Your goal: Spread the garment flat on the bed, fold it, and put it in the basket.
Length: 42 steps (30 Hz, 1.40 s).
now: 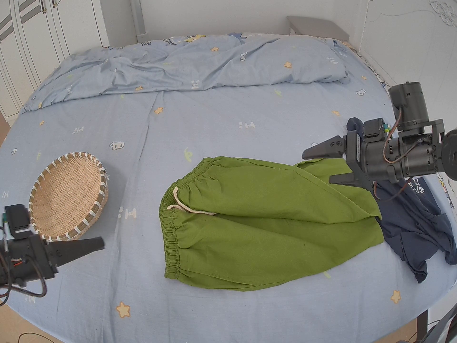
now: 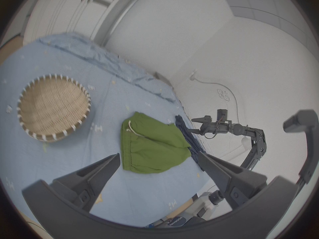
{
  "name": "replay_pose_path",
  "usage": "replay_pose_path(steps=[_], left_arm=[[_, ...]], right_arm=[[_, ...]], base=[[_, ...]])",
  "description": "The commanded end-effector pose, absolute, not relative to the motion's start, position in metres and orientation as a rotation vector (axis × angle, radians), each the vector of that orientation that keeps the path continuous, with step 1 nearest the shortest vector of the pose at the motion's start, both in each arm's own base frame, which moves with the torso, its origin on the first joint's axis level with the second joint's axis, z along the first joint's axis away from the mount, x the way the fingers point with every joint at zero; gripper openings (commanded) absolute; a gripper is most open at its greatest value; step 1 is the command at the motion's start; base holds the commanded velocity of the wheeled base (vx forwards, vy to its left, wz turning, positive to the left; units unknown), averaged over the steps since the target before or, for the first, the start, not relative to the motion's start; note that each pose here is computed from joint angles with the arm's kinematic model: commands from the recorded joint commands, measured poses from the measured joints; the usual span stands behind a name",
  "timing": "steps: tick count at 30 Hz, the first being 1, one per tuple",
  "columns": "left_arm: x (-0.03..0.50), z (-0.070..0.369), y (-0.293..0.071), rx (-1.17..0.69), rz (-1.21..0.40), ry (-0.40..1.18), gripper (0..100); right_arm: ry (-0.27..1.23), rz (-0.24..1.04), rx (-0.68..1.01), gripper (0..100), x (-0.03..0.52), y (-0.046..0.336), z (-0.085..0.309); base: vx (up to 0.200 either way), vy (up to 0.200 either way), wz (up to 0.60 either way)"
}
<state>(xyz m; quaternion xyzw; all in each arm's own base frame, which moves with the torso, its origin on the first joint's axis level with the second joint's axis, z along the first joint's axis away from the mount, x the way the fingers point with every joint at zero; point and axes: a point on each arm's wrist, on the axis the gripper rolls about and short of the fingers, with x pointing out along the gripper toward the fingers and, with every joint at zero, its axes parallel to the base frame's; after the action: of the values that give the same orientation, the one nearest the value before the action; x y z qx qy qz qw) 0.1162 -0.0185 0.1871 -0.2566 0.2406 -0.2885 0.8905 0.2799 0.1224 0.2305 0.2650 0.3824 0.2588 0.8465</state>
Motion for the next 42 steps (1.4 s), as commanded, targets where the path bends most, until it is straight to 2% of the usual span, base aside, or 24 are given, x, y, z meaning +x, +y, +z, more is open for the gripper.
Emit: replay_pose_path(steps=[1,11,41,42], left_arm=[[0.217,0.062,-0.045,-0.678,-0.665,1.025,100],[0.232,0.025,-0.058,-0.676,-0.664,1.141,100],[0.282,0.036,-0.074,-0.765,-0.675,1.040,100],[0.282,0.036,-0.073,-0.765,-0.675,1.036,0]], right_arm=[[0.747,0.431,0.637,100,0.248,0.052,0.205],[0.689,0.478,0.649,100,0.250,0.048,0.209],[0.675,0.469,0.650,100,0.251,0.044,0.209],[0.675,0.469,0.650,100,0.251,0.044,0.209]], base=[[0.000,0.000,0.00],[0.000,0.000,0.00],[0.000,0.000,0.00],[0.000,0.000,0.00]])
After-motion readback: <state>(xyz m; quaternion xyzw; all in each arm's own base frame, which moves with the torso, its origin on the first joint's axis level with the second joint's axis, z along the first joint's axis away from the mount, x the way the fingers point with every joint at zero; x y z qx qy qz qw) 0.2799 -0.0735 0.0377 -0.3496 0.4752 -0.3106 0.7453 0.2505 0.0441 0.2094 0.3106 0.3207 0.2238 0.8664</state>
